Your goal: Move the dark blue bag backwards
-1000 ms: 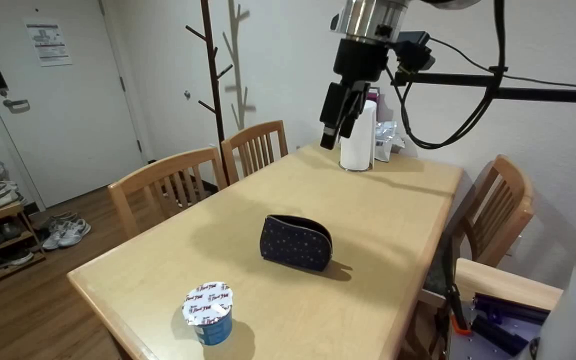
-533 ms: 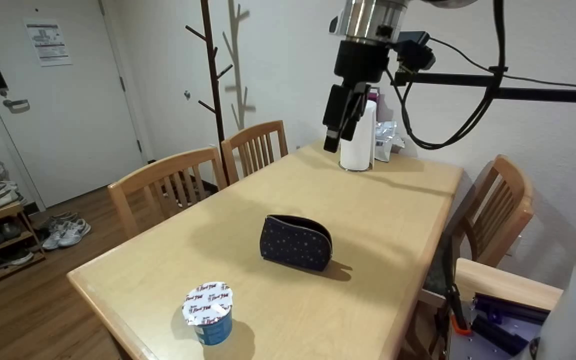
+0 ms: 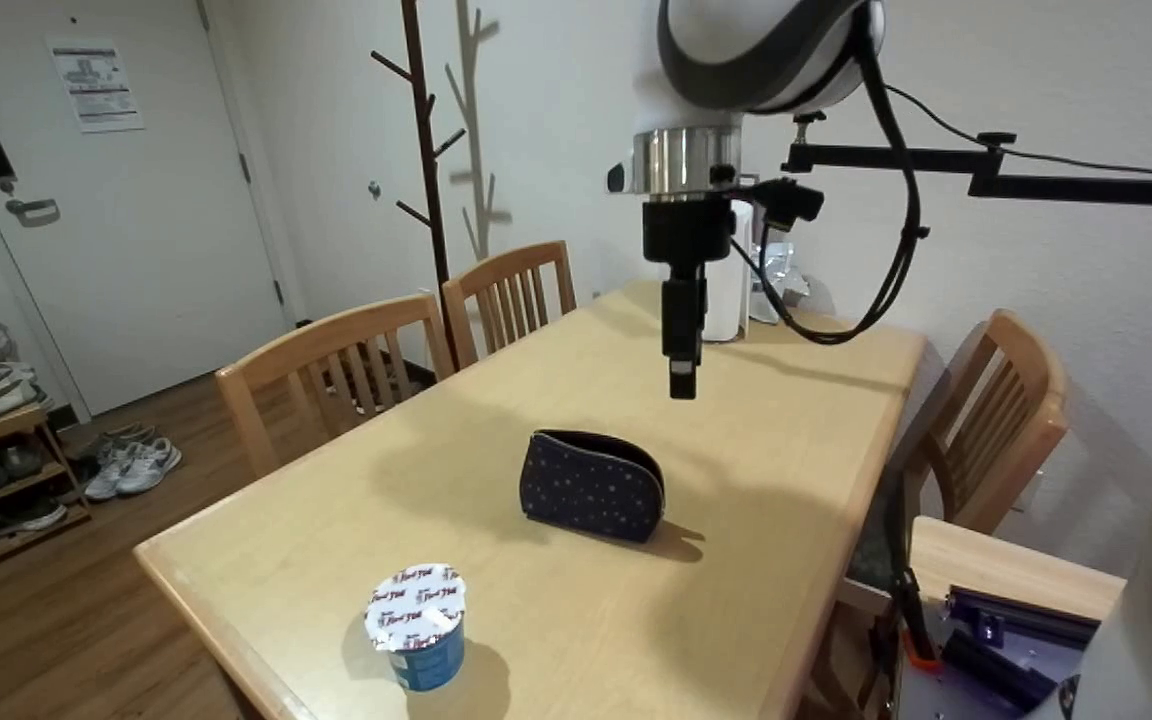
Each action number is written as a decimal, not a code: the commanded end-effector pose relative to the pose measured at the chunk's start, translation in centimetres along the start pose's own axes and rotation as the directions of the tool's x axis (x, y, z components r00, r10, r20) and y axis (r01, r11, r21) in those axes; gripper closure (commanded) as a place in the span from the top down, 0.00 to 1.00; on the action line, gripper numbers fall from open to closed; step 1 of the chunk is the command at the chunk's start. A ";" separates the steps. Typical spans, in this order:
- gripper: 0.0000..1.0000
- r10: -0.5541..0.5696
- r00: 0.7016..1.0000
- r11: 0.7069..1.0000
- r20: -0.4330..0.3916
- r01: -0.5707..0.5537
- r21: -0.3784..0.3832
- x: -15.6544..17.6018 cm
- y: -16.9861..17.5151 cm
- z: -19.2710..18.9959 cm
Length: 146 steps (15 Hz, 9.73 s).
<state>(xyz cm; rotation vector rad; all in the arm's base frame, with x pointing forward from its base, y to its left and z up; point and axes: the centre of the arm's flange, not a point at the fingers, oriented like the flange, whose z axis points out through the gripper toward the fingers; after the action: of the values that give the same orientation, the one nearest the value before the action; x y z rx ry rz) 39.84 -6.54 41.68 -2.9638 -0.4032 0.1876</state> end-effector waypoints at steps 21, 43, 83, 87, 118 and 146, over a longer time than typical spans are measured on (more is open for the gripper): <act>1.00 0.071 0.991 0.981 0.113 -0.049 -0.189 6.2 0.9 9.4; 1.00 -0.042 0.999 0.954 -0.004 0.039 -0.297 9.9 1.4 12.2; 0.04 -0.801 0.552 0.512 0.230 0.832 -0.215 7.3 2.8 18.0; 0.02 -0.761 0.605 0.561 0.233 0.795 -0.230 7.7 2.5 17.3; 0.03 -0.865 0.420 0.345 0.275 0.895 -0.282 15.7 4.1 16.2; 1.00 -0.718 0.668 0.621 0.197 0.742 -0.252 15.2 6.9 18.5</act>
<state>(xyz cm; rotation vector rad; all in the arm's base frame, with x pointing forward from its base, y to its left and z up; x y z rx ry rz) 53.74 -6.64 19.97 -2.7172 -1.8281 0.1241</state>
